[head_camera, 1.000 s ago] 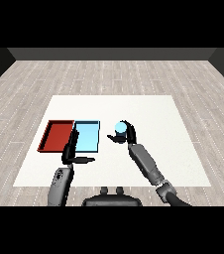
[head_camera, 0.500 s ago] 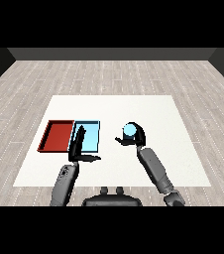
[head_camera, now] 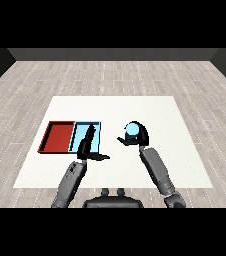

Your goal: Pick the blue can and put it in the blue box

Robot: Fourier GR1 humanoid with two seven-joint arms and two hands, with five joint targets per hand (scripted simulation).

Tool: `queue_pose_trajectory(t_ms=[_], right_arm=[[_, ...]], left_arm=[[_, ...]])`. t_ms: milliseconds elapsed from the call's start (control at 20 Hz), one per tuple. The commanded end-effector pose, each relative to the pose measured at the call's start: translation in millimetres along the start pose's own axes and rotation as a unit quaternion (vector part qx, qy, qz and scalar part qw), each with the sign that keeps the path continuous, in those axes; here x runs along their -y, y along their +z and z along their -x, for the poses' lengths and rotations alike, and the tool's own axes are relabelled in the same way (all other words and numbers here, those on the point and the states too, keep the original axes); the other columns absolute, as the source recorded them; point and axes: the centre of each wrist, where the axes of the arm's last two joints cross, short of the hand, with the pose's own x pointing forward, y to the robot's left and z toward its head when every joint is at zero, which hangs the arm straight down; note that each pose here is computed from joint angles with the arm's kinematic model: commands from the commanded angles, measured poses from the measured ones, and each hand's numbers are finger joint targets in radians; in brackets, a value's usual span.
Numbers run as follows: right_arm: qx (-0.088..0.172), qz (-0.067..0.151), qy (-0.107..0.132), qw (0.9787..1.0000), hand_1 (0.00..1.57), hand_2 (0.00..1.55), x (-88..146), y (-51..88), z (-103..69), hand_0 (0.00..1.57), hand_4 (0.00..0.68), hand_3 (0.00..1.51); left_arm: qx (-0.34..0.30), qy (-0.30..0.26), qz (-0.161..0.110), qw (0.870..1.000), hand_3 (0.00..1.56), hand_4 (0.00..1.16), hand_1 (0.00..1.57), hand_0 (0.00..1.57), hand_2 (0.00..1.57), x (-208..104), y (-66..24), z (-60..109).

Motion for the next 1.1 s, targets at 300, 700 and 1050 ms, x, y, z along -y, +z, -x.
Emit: queue_pose_trajectory(t_ms=[300, 700, 1050], right_arm=[[0.013, -0.027, -0.026, 0.9992, 1.45, 1.47, -25, 0.5, -6.8, 1.45, 0.547, 1.38], [0.013, -0.035, -0.024, 0.9990, 1.43, 1.46, -45, -2.3, -15.1, 1.43, 0.558, 1.37], [0.013, -0.052, -0.039, 0.9978, 1.45, 1.47, -40, -2.5, -10.7, 1.45, 0.553, 1.37]], left_arm=[[-0.009, 0.009, 0.028, 1.000, 0.00, 0.00, 0.00, 0.00, 0.00, 19, -4.3, 15.2], [-0.030, -0.003, 0.026, 0.999, 0.00, 0.00, 0.00, 0.00, 0.00, 38, -15.4, 32.3], [-0.058, 0.009, 0.034, 0.998, 0.00, 0.00, 0.00, 0.00, 0.00, 57, -9.3, 38.2]])
